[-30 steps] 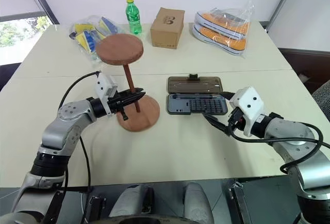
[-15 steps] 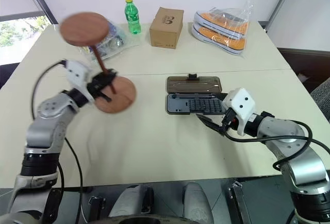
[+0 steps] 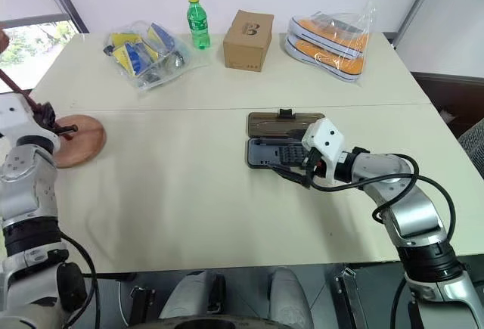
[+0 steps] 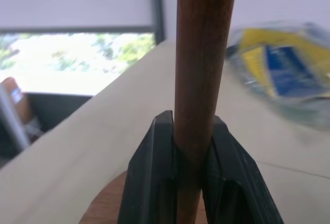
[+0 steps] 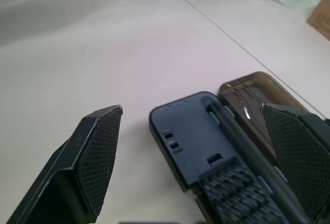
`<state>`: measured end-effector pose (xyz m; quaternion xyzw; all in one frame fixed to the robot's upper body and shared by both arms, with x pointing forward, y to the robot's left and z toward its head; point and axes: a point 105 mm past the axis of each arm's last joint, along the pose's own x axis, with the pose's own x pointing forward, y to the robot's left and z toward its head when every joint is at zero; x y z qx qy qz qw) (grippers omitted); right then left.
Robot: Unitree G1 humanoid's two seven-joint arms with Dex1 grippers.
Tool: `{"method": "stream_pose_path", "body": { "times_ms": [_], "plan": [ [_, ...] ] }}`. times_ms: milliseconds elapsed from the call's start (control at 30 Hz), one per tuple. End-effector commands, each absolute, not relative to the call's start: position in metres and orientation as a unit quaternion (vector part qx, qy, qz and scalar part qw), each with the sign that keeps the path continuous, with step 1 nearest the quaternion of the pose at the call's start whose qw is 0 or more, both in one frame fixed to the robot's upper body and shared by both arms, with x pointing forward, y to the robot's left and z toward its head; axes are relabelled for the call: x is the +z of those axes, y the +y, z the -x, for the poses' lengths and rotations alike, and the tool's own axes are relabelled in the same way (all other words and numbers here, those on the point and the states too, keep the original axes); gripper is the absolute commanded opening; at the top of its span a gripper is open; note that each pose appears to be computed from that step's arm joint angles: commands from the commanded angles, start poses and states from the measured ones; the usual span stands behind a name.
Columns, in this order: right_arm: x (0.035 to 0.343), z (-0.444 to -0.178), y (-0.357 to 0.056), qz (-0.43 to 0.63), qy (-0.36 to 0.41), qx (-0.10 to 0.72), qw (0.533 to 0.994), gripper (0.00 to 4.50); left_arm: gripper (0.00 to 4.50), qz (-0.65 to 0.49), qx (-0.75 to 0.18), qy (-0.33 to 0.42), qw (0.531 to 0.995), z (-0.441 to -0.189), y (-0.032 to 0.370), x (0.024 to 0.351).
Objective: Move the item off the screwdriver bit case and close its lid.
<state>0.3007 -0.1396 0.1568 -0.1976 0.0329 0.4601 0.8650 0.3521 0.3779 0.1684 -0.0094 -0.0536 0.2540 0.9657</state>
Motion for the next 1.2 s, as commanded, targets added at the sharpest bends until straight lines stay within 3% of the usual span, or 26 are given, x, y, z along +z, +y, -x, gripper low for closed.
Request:
{"method": "stream_pose_path", "body": {
  "times_ms": [33,300,567,633,667,867,1067,1200],
  "plan": [
    [0.167,-0.299,-0.137,0.206,0.009,0.463,0.862,4.5,0.07,0.018,0.292,-0.098,0.951,-0.351,0.394,0.189],
    [0.166,-0.295,-0.139,0.206,0.011,0.456,0.866,4.5,0.07,-0.011,0.283,-0.097,0.954,-0.363,0.392,0.187],
    [0.165,-0.29,-0.142,0.207,0.015,0.446,0.871,4.5,0.07,-0.02,0.271,-0.029,0.962,-0.371,0.38,0.148],
    [0.165,-0.289,-0.144,0.209,0.017,0.442,0.872,4.5,1.1,-0.017,0.275,-0.022,0.961,-0.371,0.379,0.143],
    [0.165,-0.289,-0.144,0.209,0.017,0.441,0.872,4.5,1.37,-0.013,0.277,-0.021,0.961,-0.371,0.378,0.142],
    [0.165,-0.287,-0.145,0.211,0.019,0.439,0.873,4.5,4.49,-0.01,0.305,-0.036,0.952,-0.361,0.385,0.144],
    [0.164,-0.287,-0.146,0.211,0.021,0.438,0.874,4.5,4.49,-0.01,0.312,-0.096,0.945,-0.336,0.378,0.164],
    [0.164,-0.287,-0.145,0.21,0.022,0.438,0.874,4.5,4.49,-0.008,0.306,-0.093,0.947,-0.319,0.366,0.163]
  ]
}}
